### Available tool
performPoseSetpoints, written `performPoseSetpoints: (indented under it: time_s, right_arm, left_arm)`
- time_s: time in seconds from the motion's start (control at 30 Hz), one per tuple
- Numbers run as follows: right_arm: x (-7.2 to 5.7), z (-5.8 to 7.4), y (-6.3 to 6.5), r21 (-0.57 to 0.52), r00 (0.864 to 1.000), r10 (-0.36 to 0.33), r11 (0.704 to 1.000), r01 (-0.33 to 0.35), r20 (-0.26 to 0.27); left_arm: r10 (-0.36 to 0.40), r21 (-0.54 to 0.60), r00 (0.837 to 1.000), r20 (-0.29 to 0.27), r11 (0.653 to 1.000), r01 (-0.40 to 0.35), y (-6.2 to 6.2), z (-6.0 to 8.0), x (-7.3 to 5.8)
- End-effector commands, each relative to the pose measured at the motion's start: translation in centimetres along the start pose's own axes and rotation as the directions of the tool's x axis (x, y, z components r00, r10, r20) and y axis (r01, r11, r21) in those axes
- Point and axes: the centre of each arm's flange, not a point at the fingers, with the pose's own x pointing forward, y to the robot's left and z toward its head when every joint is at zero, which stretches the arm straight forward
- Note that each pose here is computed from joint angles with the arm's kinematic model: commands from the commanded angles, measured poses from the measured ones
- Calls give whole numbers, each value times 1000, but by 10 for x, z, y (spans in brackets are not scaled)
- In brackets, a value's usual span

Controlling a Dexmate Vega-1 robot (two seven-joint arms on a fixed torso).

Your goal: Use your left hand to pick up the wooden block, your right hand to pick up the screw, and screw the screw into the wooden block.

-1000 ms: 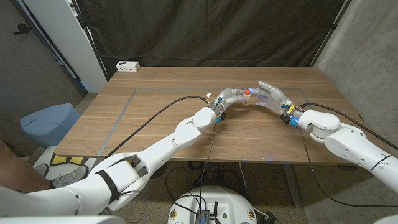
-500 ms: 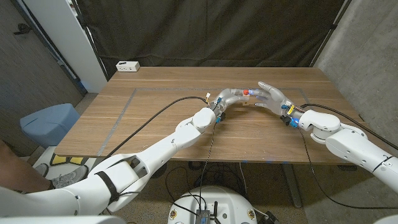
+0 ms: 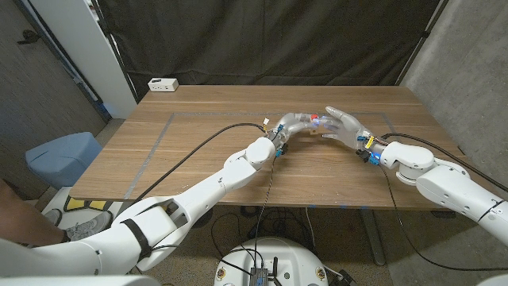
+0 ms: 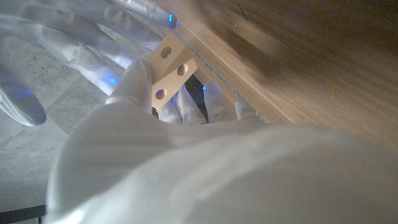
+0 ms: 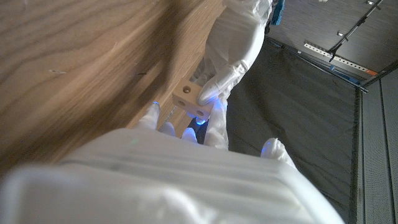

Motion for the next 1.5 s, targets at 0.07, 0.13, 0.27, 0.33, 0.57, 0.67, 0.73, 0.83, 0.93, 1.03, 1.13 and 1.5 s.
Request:
performPoseSetpoints:
  time_s: [0.07,0.13,0.27,0.33,0.57,0.67,0.73,0.83,0.93,1.03,1.13,1.5]
  right_arm:
    - [-2,3,1,-7,1000,11,1000,-11,-1]
    - [-2,3,1,-4,1000,14,1000,-14,4]
    - [-3,4,-1,-4,1000,4,1000,-4,4]
    - [-4,4,-2,-7,1000,-1,1000,1,6]
    - [-8,5,-7,-8,999,-34,999,34,12]
    - [-10,4,-8,-6,999,-50,999,50,12]
    - [-11,4,-10,-6,998,-57,998,57,11]
    - [-11,5,-11,-13,998,-65,998,65,13]
    - [-12,5,-12,-16,997,-72,997,72,16]
    - [-11,5,-14,-16,997,-77,997,77,14]
    - [-10,5,-15,-17,997,-81,997,81,11]
    - [-5,5,-16,-11,997,-77,997,77,15]
  left_arm:
    - [-2,1,1000,0,1000,2,0,-1,-1]
    - [-1,1,1000,-1,1000,1,0,-1,-1]
    - [-1,4,1000,1,1000,1,1,0,-1]
    - [-2,4,1000,2,1000,2,1,0,0]
    - [-6,4,1000,-1,1000,6,0,0,1]
    - [-7,4,1000,-1,1000,7,0,0,1]
    - [-5,5,1000,-2,1000,5,0,0,1]
    - [-5,7,1000,-1,1000,5,1,0,1]
    - [-4,6,1000,-2,1000,4,1,0,0]
    - [-5,7,1000,-1,1000,5,1,0,0]
    - [-5,6,1000,-2,1000,5,1,0,0]
    - [-6,4,1000,-3,1000,6,0,-1,1]
